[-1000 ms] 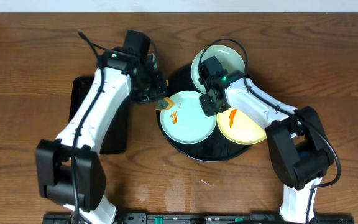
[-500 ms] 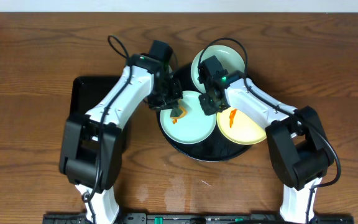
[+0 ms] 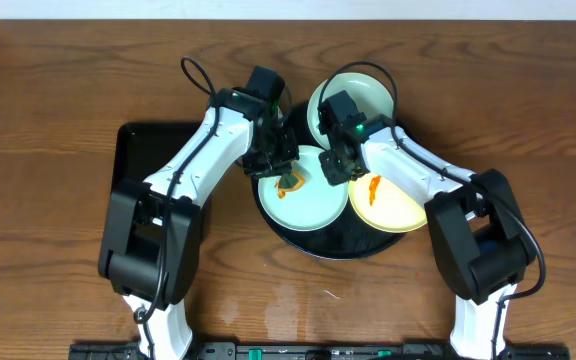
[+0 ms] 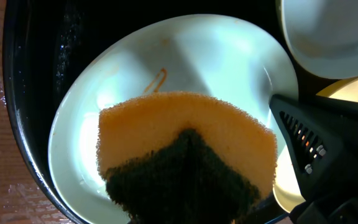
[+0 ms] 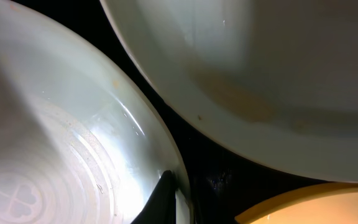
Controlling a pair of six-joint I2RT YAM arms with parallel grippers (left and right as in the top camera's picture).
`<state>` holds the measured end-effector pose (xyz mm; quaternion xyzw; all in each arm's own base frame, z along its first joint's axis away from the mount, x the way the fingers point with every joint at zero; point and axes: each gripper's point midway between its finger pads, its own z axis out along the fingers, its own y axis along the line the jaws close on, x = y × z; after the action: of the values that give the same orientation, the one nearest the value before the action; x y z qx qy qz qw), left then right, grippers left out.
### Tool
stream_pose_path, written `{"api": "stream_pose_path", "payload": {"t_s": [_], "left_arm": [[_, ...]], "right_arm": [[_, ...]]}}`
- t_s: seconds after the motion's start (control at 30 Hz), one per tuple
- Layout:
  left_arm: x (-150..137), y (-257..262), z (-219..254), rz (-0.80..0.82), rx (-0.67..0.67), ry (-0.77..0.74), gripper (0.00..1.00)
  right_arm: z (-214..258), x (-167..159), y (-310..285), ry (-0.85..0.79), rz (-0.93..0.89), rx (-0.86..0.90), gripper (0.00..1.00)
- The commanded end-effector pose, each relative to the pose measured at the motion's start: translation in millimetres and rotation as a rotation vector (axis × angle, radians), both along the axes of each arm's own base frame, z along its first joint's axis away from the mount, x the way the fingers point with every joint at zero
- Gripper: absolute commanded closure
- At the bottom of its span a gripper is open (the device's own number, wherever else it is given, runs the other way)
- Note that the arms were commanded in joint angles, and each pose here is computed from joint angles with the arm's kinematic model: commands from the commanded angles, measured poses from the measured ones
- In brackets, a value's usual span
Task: Clean dirty plates on tray and stack at the side
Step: 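Bring the sponge in the left gripper onto the held plate, then scrub the plate surface with the sponge using the left gripper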
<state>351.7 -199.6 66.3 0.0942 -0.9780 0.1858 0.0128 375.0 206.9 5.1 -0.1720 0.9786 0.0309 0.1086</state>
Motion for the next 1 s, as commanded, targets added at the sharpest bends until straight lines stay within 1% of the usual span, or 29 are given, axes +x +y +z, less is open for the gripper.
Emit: {"api": "stream_pose_path", "payload": {"t_s": [0.0, 0.17, 0.47, 0.83, 0.87, 0.97], "left_arm": [[-3, -4, -3, -0.004, -0.009, 0.012, 0.93], [-3, -12, -6, -0.024, -0.01, 0.0, 0.92], [-11, -16, -39, -0.005, 0.014, 0.094, 0.92], [-12, -14, -68, -0.022, 0.04, 0.13, 0.92], [-11, -9, -70, -0.031, 0.071, 0.118, 0.92], [-8, 20, -77, -0.021, 0.239, 0.089, 0.92]], "right_arm": [[-17, -8, -3, 0.039, -0.007, -0.025, 0.97], [-17, -8, -3, 0.039, -0.007, -0.025, 0.99], [-16, -7, -3, 0.038, -0.007, -0.024, 0.99], [-16, -8, -3, 0.041, -0.007, -0.026, 0.99], [-16, -8, -3, 0.041, -0.007, -0.026, 0.99], [-17, -9, -4, 0.044, -0.007, -0.028, 0.99]]}}
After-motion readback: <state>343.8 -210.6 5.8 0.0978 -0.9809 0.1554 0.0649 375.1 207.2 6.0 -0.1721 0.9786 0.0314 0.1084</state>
